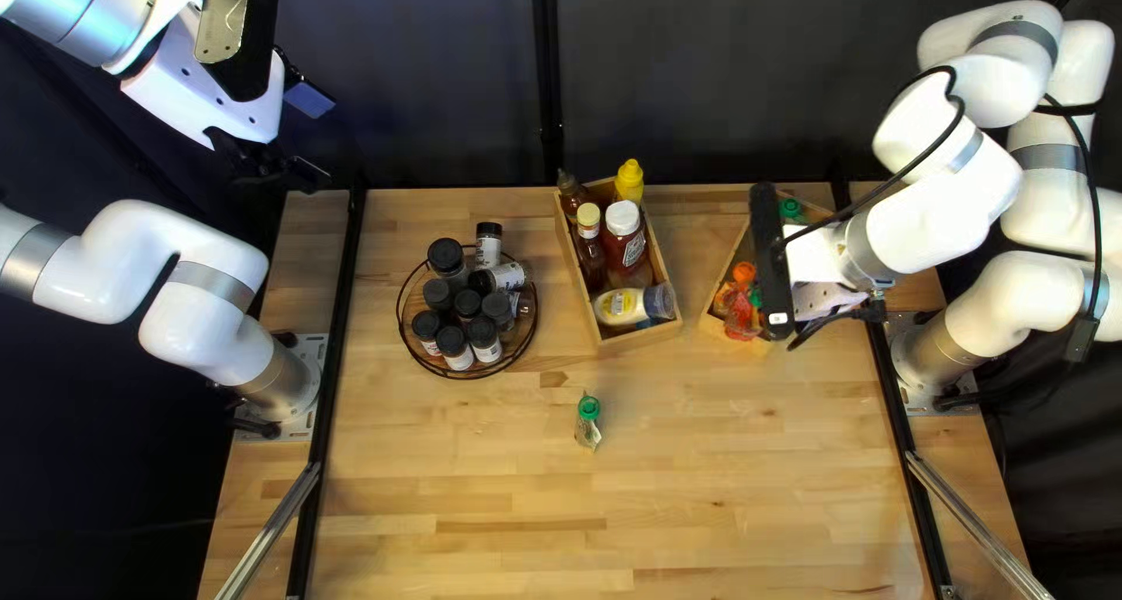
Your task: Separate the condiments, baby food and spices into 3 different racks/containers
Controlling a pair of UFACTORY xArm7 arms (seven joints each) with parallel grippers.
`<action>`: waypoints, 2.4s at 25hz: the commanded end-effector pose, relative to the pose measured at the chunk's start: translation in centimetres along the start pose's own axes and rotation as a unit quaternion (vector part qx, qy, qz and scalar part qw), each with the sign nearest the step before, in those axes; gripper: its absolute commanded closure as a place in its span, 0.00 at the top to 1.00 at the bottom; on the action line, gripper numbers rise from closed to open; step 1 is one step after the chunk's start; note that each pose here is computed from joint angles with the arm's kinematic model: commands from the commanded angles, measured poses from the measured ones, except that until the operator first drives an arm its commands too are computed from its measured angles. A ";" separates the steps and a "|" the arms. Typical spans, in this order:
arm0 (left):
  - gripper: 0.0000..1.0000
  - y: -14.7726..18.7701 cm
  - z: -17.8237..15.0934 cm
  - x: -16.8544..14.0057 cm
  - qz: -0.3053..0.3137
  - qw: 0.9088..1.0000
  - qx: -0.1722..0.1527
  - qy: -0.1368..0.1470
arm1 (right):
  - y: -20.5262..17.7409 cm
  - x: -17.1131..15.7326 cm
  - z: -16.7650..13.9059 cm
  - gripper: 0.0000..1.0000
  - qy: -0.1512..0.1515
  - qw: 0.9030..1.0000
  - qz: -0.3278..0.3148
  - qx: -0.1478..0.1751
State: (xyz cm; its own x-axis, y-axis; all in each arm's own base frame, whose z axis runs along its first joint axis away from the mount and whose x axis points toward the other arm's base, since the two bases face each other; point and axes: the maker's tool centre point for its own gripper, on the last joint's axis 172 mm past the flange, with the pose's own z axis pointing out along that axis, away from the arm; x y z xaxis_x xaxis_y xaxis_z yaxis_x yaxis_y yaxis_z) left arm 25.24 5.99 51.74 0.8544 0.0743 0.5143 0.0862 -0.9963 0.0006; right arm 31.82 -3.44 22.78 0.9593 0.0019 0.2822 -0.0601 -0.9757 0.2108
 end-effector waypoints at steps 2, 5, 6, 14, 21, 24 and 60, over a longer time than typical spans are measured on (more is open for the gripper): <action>1.00 0.0 0.0 0.0 0.000 1.000 0.000 0.000 | 2.1 -2.8 0.6 0.00 0.000 0.999 0.042 -0.021; 1.00 0.0 0.0 0.0 0.000 1.000 0.000 0.000 | 3.3 -4.0 0.9 0.00 0.001 0.998 0.062 -0.032; 1.00 0.0 0.0 0.0 0.000 1.000 0.000 0.000 | 3.8 -4.3 0.9 0.00 0.001 0.997 0.071 -0.037; 1.00 0.0 0.0 0.0 0.000 1.000 0.000 0.000 | 6.9 -5.7 0.8 0.00 0.003 0.990 0.123 -0.071; 1.00 0.0 0.0 0.0 0.000 1.000 0.000 0.000 | 8.5 -6.8 1.0 0.01 -0.002 0.980 0.165 -0.113; 1.00 0.0 0.0 0.0 0.000 1.000 0.000 0.000 | 8.5 -7.0 1.3 0.82 -0.007 0.977 0.176 -0.122; 1.00 0.0 0.0 0.0 0.000 1.000 0.000 0.000 | -15.3 16.1 1.0 1.00 0.111 0.991 -0.033 0.064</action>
State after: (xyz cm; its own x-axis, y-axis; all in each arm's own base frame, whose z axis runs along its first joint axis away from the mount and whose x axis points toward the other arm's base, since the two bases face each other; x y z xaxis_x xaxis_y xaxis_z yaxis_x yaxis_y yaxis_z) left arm 25.24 5.99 51.74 0.8544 0.0743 0.5143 0.0862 -0.9963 0.0006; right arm 46.48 10.07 23.82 0.8906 0.0675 0.4498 0.0137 -0.9925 0.1218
